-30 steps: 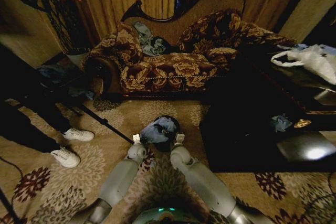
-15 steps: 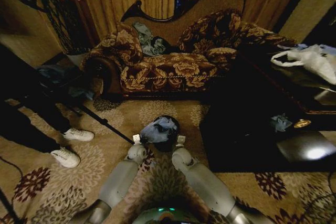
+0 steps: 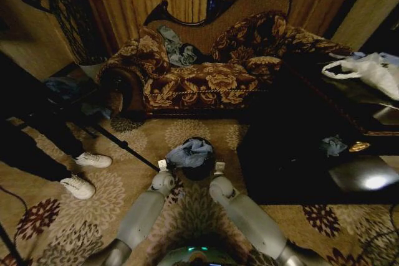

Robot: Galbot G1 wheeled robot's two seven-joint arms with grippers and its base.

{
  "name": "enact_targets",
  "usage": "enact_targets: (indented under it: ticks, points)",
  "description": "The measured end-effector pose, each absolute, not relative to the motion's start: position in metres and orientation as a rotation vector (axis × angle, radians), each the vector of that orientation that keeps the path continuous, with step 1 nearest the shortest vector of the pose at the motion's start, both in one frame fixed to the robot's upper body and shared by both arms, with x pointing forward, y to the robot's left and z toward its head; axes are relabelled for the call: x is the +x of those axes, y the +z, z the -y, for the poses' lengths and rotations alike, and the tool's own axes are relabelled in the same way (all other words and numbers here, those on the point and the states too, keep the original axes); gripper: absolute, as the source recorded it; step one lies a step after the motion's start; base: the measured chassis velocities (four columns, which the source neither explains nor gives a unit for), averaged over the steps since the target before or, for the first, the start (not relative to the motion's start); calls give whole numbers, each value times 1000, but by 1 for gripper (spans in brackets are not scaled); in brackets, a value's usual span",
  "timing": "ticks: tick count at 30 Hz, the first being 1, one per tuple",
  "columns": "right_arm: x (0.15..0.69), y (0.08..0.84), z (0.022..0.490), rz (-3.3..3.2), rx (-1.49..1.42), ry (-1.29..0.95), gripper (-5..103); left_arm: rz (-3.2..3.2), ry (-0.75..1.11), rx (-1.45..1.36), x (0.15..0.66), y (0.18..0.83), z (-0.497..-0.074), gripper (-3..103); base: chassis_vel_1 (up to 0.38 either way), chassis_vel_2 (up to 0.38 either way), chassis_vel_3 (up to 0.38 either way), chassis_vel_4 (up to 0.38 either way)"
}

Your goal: Place a garbage bag over the trash bin.

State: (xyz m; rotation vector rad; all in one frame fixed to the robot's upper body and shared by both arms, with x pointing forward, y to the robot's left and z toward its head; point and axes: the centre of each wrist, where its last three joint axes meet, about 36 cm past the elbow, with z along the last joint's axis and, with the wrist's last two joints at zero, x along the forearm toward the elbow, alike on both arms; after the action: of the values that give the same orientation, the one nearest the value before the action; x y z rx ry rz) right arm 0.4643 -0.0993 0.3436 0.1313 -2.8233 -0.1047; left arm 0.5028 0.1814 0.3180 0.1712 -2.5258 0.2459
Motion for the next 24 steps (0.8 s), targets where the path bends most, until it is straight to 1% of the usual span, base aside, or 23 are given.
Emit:
enact_targets:
  ticks: [4,15,24]
  points:
    - [458,335,113,2822,130,-47,0,2543,255,150,500,325,-177,0,0,0,0,0]
    - [454,310,121,2829,166,57,0,2548,256,137,498,322,-179,0,0,0,0,0]
    - [447,307,133,2807,161,83,0,2547,248,108,497,320,-182,0,0,0,0,0]
